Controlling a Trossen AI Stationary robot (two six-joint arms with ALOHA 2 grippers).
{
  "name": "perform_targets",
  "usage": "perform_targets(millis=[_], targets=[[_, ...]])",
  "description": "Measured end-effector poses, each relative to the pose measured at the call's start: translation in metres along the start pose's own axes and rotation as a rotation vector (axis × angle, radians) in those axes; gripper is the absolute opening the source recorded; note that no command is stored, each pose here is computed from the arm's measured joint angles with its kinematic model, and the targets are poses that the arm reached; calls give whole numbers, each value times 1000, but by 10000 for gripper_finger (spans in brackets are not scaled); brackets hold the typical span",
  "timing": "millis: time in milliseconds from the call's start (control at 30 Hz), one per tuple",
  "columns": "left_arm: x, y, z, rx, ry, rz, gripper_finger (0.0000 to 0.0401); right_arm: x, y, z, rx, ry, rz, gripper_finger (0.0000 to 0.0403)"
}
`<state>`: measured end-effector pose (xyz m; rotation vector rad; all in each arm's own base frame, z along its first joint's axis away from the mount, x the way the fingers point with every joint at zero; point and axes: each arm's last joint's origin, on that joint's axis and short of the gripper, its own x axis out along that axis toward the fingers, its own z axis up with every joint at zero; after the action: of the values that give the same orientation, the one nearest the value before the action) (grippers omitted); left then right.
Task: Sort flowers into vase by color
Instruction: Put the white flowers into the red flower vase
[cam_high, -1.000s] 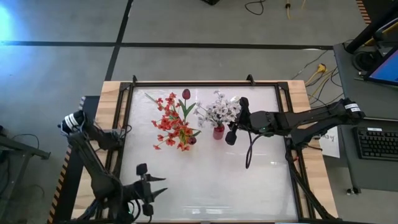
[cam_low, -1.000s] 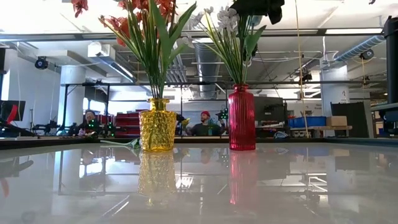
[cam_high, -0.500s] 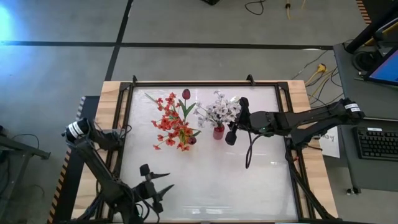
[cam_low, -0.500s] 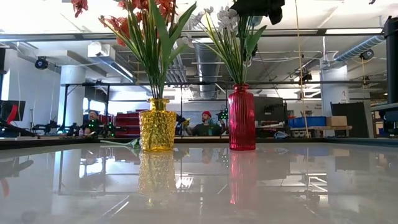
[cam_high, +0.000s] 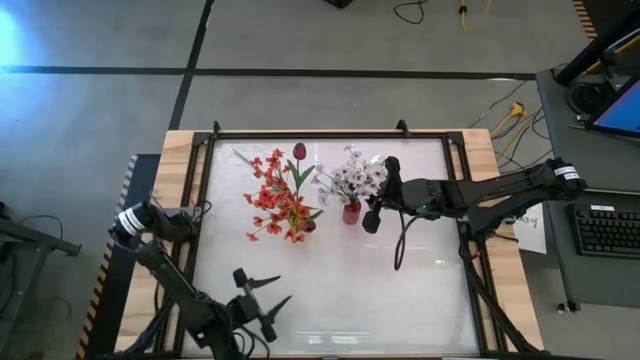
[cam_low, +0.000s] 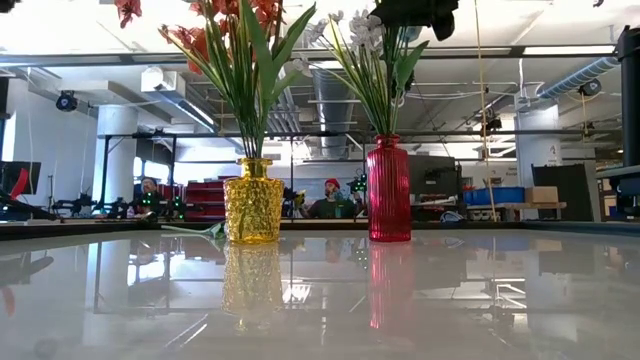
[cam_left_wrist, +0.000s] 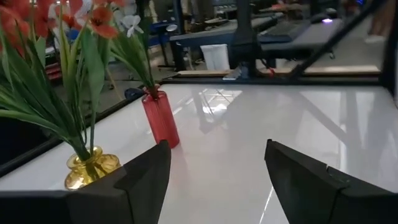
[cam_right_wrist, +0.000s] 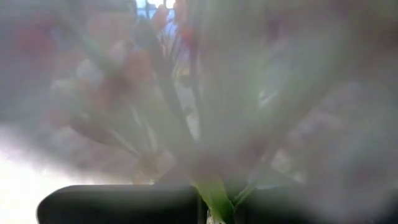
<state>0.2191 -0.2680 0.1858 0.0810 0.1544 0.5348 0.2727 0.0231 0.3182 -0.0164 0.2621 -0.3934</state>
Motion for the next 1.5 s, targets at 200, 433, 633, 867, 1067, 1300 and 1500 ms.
perform_targets(millis=[200,433,633,867,1067,1300,1500], targets=[[16,-6,-6,-38,-55,73,245,0,0,0,24,3,0,18],[41,-10,-10,-121,-59,133,245,0,0,0,22,4,3,18],[42,-7,-12,-18,-82,166,245,0,1,-1,54,7,28,18],[11,-10,-17,37,-115,99,245,0,1,-1,54,8,28,18],[13,-15,-20,12,-114,99,245,0,1,-1,37,6,28,18],[32,-18,-8,-45,-84,131,245,0,1,-1,-18,5,32,18],[62,-21,4,-98,46,112,245,-1,3,-3,-44,26,41,18]])
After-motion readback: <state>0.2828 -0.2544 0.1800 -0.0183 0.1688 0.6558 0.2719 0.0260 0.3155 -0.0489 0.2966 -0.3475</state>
